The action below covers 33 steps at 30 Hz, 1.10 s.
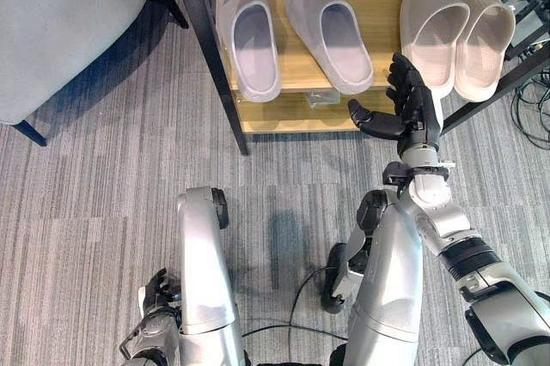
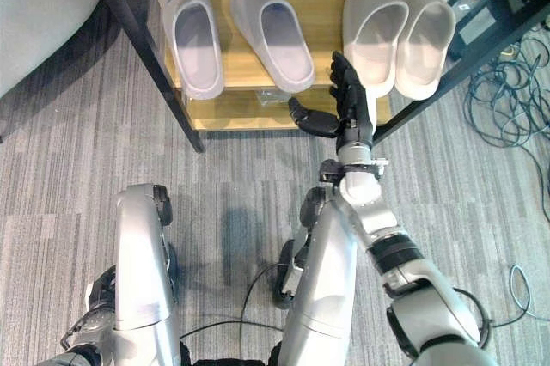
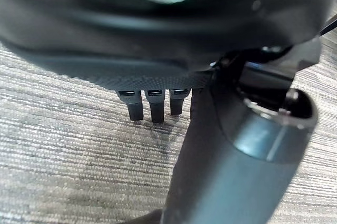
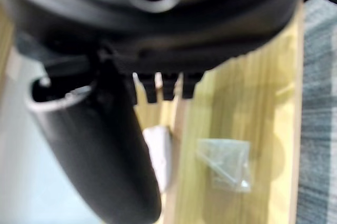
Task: Arrange the slippers neatly on the shoe rack.
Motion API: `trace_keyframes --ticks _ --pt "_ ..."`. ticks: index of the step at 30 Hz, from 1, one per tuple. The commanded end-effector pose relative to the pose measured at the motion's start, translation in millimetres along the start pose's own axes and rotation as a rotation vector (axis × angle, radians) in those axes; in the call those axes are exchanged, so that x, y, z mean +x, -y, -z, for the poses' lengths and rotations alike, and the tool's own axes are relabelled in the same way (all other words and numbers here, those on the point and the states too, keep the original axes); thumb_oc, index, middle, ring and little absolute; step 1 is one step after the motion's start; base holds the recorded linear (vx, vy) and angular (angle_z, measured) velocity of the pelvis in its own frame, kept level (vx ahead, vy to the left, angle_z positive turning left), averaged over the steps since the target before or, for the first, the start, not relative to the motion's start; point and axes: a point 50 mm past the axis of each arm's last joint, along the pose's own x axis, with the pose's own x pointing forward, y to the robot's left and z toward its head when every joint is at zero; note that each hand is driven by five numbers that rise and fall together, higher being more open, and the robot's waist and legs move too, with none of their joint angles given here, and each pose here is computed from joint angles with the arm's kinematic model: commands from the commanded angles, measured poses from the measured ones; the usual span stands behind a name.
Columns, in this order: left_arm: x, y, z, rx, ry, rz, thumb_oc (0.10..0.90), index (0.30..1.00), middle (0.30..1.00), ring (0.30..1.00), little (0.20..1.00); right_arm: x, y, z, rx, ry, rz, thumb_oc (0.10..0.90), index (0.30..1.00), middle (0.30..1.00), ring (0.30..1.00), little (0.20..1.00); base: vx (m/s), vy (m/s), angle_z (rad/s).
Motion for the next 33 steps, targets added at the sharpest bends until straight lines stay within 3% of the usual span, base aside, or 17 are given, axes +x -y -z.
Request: trace_keyframes --ticks 1,25,33 --pt "1.0 2.8 -7.4 0.043 0.042 0.037 0.8 0.9 0.9 0.9 0.9 6.4 -57.8 -82.6 0.111 0.33 -0.339 0.8 0.9 0.9 0.9 0.9 0.0 0.0 0.0" --pt "2.3 8.5 -12.9 0.044 0.041 0.05 0.8 0.9 0.9 0.9 0.9 -15.9 -83.9 -90.5 0.088 0.377 -0.512 0.8 0.9 0.9 0.9 0.9 0.0 0.001 0.0" --pt "-0.1 14.9 -5.8 0.002 -0.001 0.062 0.8 0.9 0.9 0.9 0.9 -6.8 -63.7 -94.8 -0.151 0.501 -0.231 0.8 0.9 0.9 0.9 0.9 0.0 0.0 0.0"
